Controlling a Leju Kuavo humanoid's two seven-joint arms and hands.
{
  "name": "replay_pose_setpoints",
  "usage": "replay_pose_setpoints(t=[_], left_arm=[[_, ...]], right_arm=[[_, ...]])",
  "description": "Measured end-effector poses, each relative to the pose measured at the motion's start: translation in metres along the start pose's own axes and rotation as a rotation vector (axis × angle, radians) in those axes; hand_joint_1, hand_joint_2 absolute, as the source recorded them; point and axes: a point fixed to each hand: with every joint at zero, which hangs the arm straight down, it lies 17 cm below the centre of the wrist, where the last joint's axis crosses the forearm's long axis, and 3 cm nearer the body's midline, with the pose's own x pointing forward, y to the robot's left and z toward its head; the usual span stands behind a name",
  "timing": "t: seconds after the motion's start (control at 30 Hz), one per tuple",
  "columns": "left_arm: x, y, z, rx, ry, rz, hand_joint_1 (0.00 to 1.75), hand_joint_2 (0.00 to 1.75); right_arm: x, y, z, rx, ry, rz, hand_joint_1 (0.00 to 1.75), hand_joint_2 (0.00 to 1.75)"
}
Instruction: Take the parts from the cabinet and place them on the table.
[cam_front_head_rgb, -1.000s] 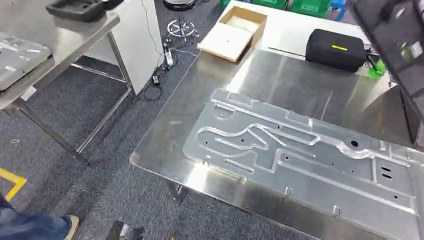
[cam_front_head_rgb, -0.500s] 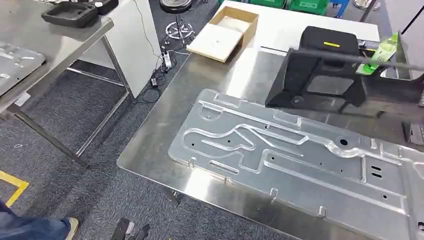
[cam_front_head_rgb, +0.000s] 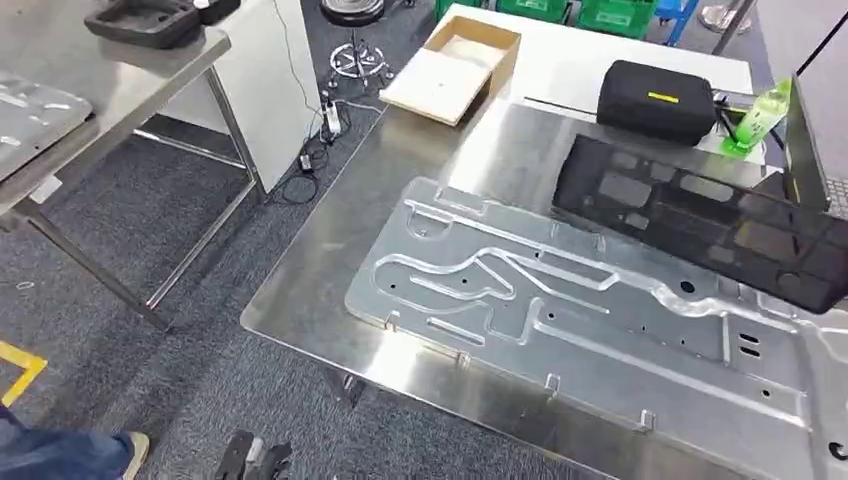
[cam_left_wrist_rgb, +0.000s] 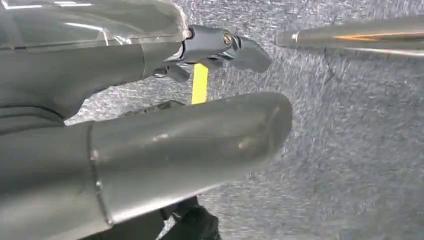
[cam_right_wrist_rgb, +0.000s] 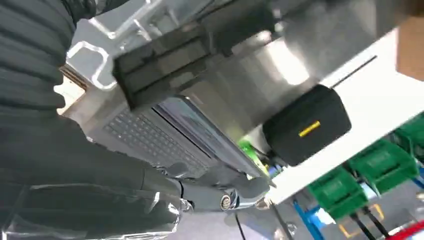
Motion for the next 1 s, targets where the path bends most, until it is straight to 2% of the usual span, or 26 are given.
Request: replay_pose_setpoints(t=[0.07,0.1,0.23,0.3,0.37,0.47,0.53,0.63,0.77,0.87,1.0], left_arm=[[-0.001,-0.001,0.0,-0.001,0.003,0.001,0.0,0.0],[-0.001,-0.002,0.0,-0.001,0.003,0.0,0.0,0.0],[0.0,0.0,0.0,0.005,0.002,0.001,0.0,0.0],[0.0,0.0,0.0,0.009,-0.001,0.001,0.0,0.0],[-0.001,0.0,0.0,0.014,-0.005,0.007,0.0,0.0],[0.001,0.001,0.0,0.021,-0.01,0.006,0.0,0.0],[-0.003,0.0,0.001,0.026,-0.008,0.005,0.0,0.0],[-0.01,-0.001,0.005,0.026,0.002,-0.003,0.0,0.0],[-0.013,0.0,0.007,0.024,0.008,-0.015,0.0,0.0],[-0.019,-0.002,0.009,0.018,0.027,-0.03,0.0,0.0],[-0.019,-0.003,0.007,0.012,0.04,-0.05,0.0,0.0]], right_arm=[[-0.007,0.005,-0.003,0.009,0.013,0.005,0.0,1.75],[-0.008,0.006,-0.003,0.011,0.015,0.006,0.0,0.0],[-0.006,-0.002,-0.007,-0.034,-0.011,0.016,0.0,0.0],[-0.008,-0.015,-0.014,-0.164,-0.08,0.062,0.0,0.0],[0.0,-0.019,-0.021,-0.332,-0.19,0.182,0.0,0.0],[0.022,0.008,-0.021,-0.427,-0.356,0.245,0.0,0.0],[0.032,0.046,-0.014,-0.433,-0.472,0.252,0.0,0.0],[0.053,0.103,0.014,-0.43,-0.652,0.253,0.0,0.0],[0.074,0.117,0.062,-0.628,-0.797,0.413,0.0,0.0],[0.089,0.15,0.101,-0.765,-0.918,0.598,0.0,0.0],[0.099,0.182,0.14,-0.907,-1.004,0.71,0.0,0.0]])
